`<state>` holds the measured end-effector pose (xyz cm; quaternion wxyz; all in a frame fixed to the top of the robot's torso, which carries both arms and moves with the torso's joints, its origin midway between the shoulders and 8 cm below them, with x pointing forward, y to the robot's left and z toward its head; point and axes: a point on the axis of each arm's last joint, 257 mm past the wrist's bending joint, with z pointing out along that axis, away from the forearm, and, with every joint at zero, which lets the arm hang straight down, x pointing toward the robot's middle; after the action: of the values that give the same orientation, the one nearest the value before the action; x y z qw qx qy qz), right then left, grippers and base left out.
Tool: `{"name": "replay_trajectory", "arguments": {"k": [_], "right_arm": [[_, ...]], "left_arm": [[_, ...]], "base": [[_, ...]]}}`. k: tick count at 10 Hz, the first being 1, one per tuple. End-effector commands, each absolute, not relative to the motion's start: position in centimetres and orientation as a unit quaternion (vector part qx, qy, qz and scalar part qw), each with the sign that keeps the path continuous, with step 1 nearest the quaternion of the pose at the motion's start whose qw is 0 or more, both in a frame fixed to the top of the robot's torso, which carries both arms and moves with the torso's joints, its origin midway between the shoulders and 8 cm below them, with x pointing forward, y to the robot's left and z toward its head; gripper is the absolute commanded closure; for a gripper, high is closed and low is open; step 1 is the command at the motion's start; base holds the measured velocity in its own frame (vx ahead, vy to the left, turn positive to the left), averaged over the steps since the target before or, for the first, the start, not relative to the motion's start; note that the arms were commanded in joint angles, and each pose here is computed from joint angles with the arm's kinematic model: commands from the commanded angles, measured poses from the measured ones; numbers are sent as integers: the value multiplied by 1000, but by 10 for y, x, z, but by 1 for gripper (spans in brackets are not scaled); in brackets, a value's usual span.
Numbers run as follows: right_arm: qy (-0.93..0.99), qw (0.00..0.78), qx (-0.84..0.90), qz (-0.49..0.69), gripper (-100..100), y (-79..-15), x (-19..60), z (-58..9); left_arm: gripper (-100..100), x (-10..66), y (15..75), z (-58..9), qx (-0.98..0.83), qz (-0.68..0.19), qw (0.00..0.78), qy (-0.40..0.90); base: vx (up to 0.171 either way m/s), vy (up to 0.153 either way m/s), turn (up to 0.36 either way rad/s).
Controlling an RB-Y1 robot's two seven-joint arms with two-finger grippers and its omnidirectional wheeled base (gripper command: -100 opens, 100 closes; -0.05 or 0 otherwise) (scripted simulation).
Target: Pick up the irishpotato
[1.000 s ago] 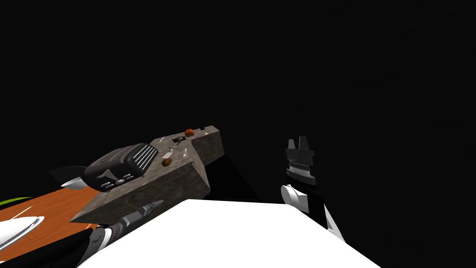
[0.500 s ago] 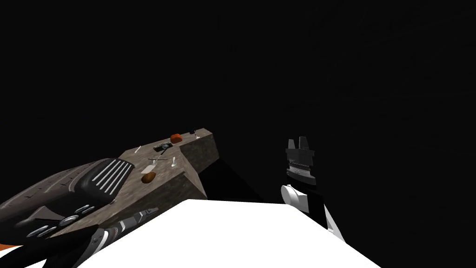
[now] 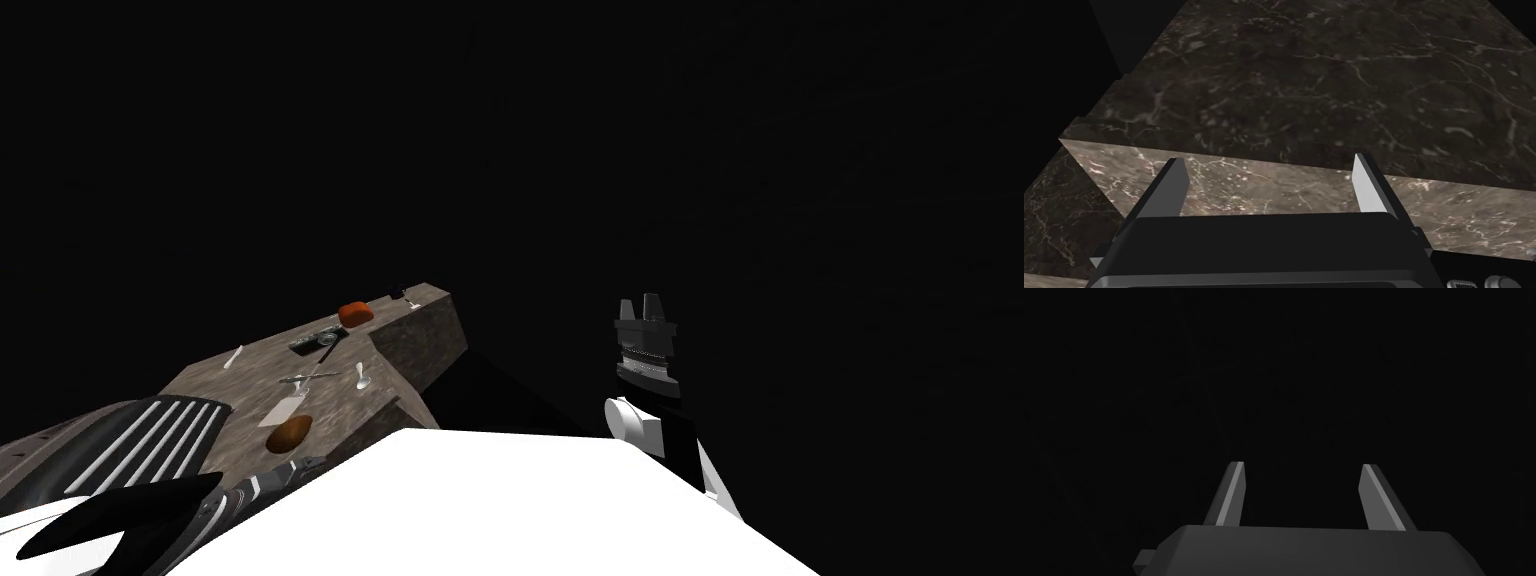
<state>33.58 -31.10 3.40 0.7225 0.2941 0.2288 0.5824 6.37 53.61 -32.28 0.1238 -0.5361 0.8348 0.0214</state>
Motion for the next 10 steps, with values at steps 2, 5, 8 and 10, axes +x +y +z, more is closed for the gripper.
{"name": "replay_trajectory", "arguments": {"k": [2,5,8,10], "right_arm": [[229,723,294,582,0,-311,336,34],[229,723,294,582,0,-311,336,34],[229,722,294,583,0,-311,336,34],[229,722,294,583,0,-311,336,34]], "left_arm": [[-100,65,552,-322,-533,38,126,836],[-100,68,564,-318,-532,48,134,835],[-100,62,570,-322,-533,49,138,833],[-100,58,573,-326,-534,50,139,832]], "base": [[80,260,-120],[80,227,-83],[11,5,-18],[14,-18,-14]]}}
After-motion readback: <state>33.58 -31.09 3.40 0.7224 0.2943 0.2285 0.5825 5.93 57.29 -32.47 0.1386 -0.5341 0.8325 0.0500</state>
